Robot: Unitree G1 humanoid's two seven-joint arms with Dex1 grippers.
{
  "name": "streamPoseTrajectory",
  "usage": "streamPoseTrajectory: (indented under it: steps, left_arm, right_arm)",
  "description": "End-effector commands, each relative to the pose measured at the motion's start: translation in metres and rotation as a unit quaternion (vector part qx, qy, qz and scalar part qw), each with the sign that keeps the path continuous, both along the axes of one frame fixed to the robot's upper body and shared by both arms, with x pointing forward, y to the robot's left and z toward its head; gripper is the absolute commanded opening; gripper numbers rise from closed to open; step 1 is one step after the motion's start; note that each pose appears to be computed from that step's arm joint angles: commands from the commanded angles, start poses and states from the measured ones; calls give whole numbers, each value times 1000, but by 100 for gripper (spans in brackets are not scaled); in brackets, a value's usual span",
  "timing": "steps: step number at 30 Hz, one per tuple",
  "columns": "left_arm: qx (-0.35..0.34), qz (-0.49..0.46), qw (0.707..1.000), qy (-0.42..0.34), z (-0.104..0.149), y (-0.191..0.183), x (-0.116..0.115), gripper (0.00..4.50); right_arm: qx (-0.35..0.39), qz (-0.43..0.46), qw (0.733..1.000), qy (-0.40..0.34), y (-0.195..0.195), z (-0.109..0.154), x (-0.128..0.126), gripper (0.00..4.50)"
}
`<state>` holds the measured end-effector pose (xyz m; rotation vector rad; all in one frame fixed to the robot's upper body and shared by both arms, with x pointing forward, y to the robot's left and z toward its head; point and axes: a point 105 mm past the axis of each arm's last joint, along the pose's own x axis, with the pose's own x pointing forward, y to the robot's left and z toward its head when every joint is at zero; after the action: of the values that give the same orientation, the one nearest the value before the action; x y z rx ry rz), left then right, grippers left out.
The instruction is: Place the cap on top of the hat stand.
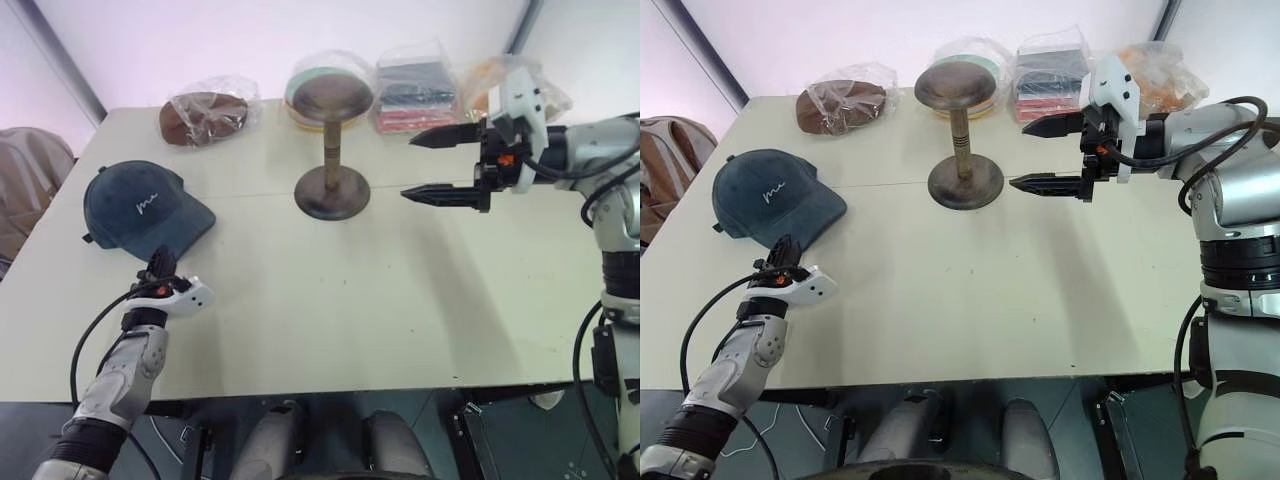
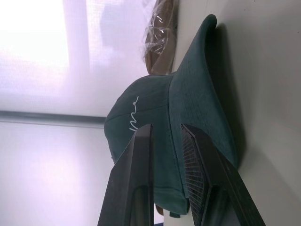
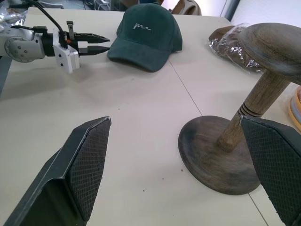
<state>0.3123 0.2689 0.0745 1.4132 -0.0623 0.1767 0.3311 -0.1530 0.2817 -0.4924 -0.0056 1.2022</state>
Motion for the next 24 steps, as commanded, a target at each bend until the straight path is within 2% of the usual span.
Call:
streamPoseTrajectory:
  steps: [1, 5, 11, 14, 19, 21, 24]
  left_arm:
    - [1, 24, 999, 40, -23, 14, -7, 90]
    - [-16, 14, 999, 44, -26, 11, -6, 90]
    - [-124, -85, 984, 96, -30, -22, -8, 90]
    - [-152, -95, 978, 110, -25, -22, -10, 90]
    - [-181, -94, 974, 95, 1, -11, -7, 90]
    - [-173, -97, 976, 90, 13, -10, -6, 144]
    - [-169, -98, 976, 99, 24, -10, -4, 254]
  right_arm:
    - [6, 3, 999, -34, -2, 18, -6, 450]
    - [6, 2, 999, -34, -3, 18, -6, 450]
    - [6, 2, 999, -35, -3, 18, -6, 450]
    - [7, 2, 999, -35, -3, 18, -6, 450]
    - [7, 3, 999, -34, -2, 17, -5, 450]
    - [7, 4, 999, -34, -1, 17, -5, 450]
    - [9, 5, 999, -35, 0, 17, -4, 450]
